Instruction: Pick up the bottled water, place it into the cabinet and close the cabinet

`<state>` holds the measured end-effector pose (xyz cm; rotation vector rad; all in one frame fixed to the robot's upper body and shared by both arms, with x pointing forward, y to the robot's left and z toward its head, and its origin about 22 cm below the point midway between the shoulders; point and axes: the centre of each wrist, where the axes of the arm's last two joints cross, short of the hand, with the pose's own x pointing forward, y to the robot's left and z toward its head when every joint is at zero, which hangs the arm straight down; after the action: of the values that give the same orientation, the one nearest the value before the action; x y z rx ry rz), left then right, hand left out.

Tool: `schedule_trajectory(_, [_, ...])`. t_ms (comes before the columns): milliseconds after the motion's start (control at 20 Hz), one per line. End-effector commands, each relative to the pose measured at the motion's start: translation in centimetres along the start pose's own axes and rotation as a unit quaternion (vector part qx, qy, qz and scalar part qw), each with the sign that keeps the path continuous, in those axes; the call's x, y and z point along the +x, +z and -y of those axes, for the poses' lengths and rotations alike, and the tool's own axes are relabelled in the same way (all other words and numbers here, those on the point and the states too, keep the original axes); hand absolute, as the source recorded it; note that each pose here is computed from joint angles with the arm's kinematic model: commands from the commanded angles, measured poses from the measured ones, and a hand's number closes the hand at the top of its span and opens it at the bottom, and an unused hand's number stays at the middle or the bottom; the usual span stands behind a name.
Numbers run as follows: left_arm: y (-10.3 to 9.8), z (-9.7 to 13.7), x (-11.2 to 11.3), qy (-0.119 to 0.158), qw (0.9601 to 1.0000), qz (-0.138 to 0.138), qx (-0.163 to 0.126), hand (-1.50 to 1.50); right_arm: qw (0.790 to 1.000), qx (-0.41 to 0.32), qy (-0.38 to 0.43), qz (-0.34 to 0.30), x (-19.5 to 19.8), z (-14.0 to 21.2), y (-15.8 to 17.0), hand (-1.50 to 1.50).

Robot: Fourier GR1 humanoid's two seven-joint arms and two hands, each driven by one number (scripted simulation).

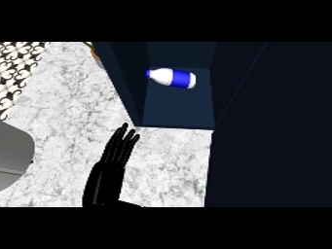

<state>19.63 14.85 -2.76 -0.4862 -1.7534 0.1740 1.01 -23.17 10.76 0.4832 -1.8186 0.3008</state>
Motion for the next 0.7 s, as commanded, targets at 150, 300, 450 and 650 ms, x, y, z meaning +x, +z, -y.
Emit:
schedule_trajectory(150, [4.8,-3.6,2.8,-0.013,0.9996,0.011,-0.022,-1.5,0.976,0.195,0.101,0.002,3.6,0.5,-2.8,1.5])
schedule_trajectory(300, [6.0,-5.4,4.7,-0.021,0.9995,0.02,-0.009,-1.5,0.971,0.216,0.105,0.014,4.3,0.1,-3.5,1.5])
schedule_trajectory(450, [7.4,-7.5,6.1,-0.031,0.999,0.03,-0.007,-1.5,0.968,0.226,0.103,0.029,5.0,-0.1,-4.2,1.5])
schedule_trajectory(650, [9.0,-9.6,7.9,-0.033,0.999,0.031,-0.004,-1.5,0.974,0.213,0.069,0.024,4.5,-1.3,-4.7,1.5])
